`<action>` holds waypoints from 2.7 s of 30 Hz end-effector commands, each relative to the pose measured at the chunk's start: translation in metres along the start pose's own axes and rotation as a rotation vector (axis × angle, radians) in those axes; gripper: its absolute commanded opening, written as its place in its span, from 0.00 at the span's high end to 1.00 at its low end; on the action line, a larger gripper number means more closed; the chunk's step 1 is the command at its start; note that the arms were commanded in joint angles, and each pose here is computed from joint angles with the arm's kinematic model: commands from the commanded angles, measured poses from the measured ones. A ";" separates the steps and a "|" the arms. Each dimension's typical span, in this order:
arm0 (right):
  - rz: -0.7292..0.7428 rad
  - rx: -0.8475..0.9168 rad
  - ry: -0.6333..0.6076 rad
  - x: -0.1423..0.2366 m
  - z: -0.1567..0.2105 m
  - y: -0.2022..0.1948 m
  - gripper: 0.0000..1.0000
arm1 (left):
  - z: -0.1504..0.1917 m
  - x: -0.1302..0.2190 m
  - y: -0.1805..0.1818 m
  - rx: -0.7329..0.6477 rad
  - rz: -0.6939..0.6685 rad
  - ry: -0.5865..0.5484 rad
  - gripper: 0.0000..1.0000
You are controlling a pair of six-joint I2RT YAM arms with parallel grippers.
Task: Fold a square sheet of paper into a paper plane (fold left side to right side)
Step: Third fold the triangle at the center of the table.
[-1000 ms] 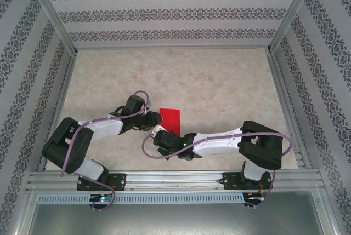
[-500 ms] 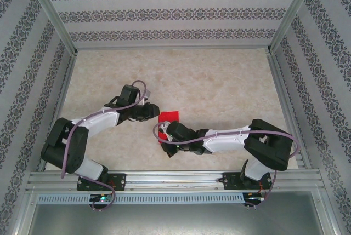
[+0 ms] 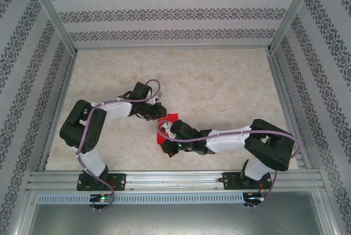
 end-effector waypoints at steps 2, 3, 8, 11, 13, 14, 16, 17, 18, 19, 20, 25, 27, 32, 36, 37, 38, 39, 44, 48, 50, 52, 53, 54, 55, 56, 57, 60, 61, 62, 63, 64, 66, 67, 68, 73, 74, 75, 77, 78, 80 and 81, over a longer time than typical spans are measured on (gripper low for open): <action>-0.024 -0.019 -0.039 0.007 -0.006 0.001 1.00 | 0.007 -0.012 0.009 -0.023 -0.048 0.048 0.88; -0.023 -0.022 -0.039 0.007 -0.005 0.001 1.00 | 0.008 -0.015 0.011 -0.025 -0.062 0.051 0.88; -0.018 -0.049 -0.039 0.010 -0.005 -0.003 1.00 | 0.011 -0.022 0.024 -0.022 -0.116 0.071 0.90; -0.010 -0.066 -0.036 0.011 -0.004 -0.005 1.00 | 0.013 -0.025 0.033 -0.019 -0.154 0.077 0.91; 0.004 -0.083 -0.031 0.012 -0.002 -0.009 1.00 | 0.015 -0.027 0.039 -0.018 -0.174 0.081 0.92; 0.018 -0.094 -0.025 0.013 -0.001 -0.012 1.00 | 0.015 -0.027 0.040 -0.019 -0.182 0.081 0.92; 0.042 -0.118 -0.017 0.015 0.002 -0.018 1.00 | 0.017 -0.028 0.044 -0.014 -0.194 0.084 0.92; 0.053 -0.131 -0.017 0.016 0.002 -0.021 1.00 | 0.017 -0.028 0.045 -0.017 -0.198 0.083 0.92; 0.062 -0.141 -0.017 0.017 0.003 -0.024 1.00 | 0.017 -0.027 0.046 -0.017 -0.203 0.081 0.92; 0.074 -0.151 -0.017 0.019 0.004 -0.027 1.00 | 0.018 -0.027 0.047 -0.015 -0.207 0.082 0.92; 0.084 -0.159 -0.016 0.020 0.004 -0.030 1.00 | 0.018 -0.027 0.047 -0.015 -0.208 0.082 0.92; 0.138 -0.188 0.001 0.026 0.006 -0.042 1.00 | 0.018 -0.027 0.046 -0.018 -0.210 0.081 0.92; 0.162 -0.194 0.015 0.027 0.007 -0.046 1.00 | 0.018 -0.027 0.046 -0.018 -0.211 0.079 0.92; 0.200 -0.193 0.031 0.030 0.005 -0.053 1.00 | 0.017 -0.028 0.045 -0.021 -0.214 0.078 0.93; 0.217 -0.184 0.035 0.031 0.000 -0.056 1.00 | 0.017 -0.028 0.044 -0.022 -0.213 0.078 0.93; 0.221 -0.183 0.035 0.031 -0.002 -0.057 1.00 | 0.018 -0.028 0.044 -0.024 -0.215 0.079 0.93; 0.224 -0.183 0.034 0.031 -0.003 -0.058 1.00 | 0.017 -0.028 0.044 -0.023 -0.215 0.078 0.93; 0.225 -0.181 0.033 0.031 -0.004 -0.059 1.00 | 0.018 -0.029 0.044 -0.024 -0.215 0.079 0.93; 0.233 -0.180 0.041 0.031 -0.006 -0.063 1.00 | 0.017 -0.029 0.043 -0.025 -0.216 0.078 0.93; 0.242 -0.182 0.044 0.030 -0.006 -0.066 1.00 | 0.017 -0.029 0.044 -0.025 -0.217 0.078 0.93; 0.246 -0.184 0.043 0.030 -0.007 -0.067 1.00 | 0.017 -0.029 0.044 -0.026 -0.217 0.077 0.93; 0.251 -0.188 0.045 0.029 -0.007 -0.069 1.00 | 0.017 -0.029 0.044 -0.025 -0.217 0.078 0.92; 0.251 -0.186 0.047 0.028 -0.007 -0.069 1.00 | 0.017 -0.029 0.043 -0.026 -0.216 0.078 0.93; 0.253 -0.189 0.051 0.027 -0.007 -0.070 1.00 | 0.017 -0.029 0.044 -0.025 -0.218 0.078 0.93; 0.255 -0.190 0.054 0.027 -0.006 -0.071 1.00 | 0.017 -0.029 0.044 -0.026 -0.218 0.078 0.93; 0.258 -0.190 0.055 0.026 -0.007 -0.071 1.00 | 0.017 -0.029 0.044 -0.025 -0.217 0.078 0.93; 0.261 -0.190 0.058 0.026 -0.007 -0.072 1.00 | 0.017 -0.029 0.044 -0.027 -0.217 0.077 0.93; 0.273 -0.193 0.060 0.025 -0.006 -0.075 1.00 | 0.017 -0.029 0.044 -0.026 -0.219 0.078 0.93; 0.276 -0.194 0.061 0.025 -0.006 -0.075 1.00 | 0.018 -0.030 0.044 -0.027 -0.219 0.079 0.93; 0.276 -0.195 0.061 0.024 -0.006 -0.076 1.00 | 0.017 -0.029 0.044 -0.026 -0.218 0.078 0.93; 0.275 -0.194 0.063 0.024 -0.006 -0.076 1.00 | 0.017 -0.029 0.045 -0.026 -0.221 0.078 0.93; 0.274 -0.193 0.067 0.023 -0.006 -0.076 1.00 | 0.017 -0.030 0.044 -0.028 -0.220 0.078 0.93; 0.274 -0.195 0.072 0.023 -0.005 -0.076 1.00 | 0.018 -0.030 0.045 -0.027 -0.221 0.078 0.93; 0.276 -0.196 0.075 0.022 -0.004 -0.077 1.00 | 0.018 -0.030 0.044 -0.026 -0.220 0.078 0.93; 0.276 -0.196 0.076 0.022 -0.003 -0.077 1.00 | 0.018 -0.030 0.045 -0.027 -0.220 0.078 0.93; 0.283 -0.199 0.080 0.021 -0.002 -0.078 1.00 | 0.018 -0.030 0.046 -0.025 -0.222 0.079 0.93; 0.286 -0.200 0.081 0.021 -0.002 -0.079 1.00 | 0.018 -0.030 0.046 -0.025 -0.222 0.078 0.93; 0.289 -0.200 0.082 0.021 -0.001 -0.079 1.00 | 0.018 -0.030 0.045 -0.025 -0.221 0.078 0.93; 0.293 -0.201 0.083 0.021 -0.001 -0.080 1.00 | 0.018 -0.030 0.046 -0.024 -0.221 0.079 0.93; 0.295 -0.202 0.084 0.022 -0.001 -0.080 1.00 | 0.018 -0.030 0.046 -0.022 -0.222 0.079 0.93; 0.299 -0.202 0.084 0.022 -0.001 -0.081 1.00 | 0.018 -0.030 0.046 -0.024 -0.221 0.078 0.93; 0.302 -0.202 0.082 0.022 -0.001 -0.082 1.00 | 0.018 -0.030 0.045 -0.024 -0.220 0.078 0.93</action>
Point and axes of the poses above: each hand's point on the last joint's axis, 136 mm out from that joint toward the fingers, its own x axis back along the fingers, its own y axis along the line the jaws close on, z = x × y, the point moved 3 cm from there along x, back along the fingers, and after that the axes turned 13 degrees about x, right-handed, at the moved point
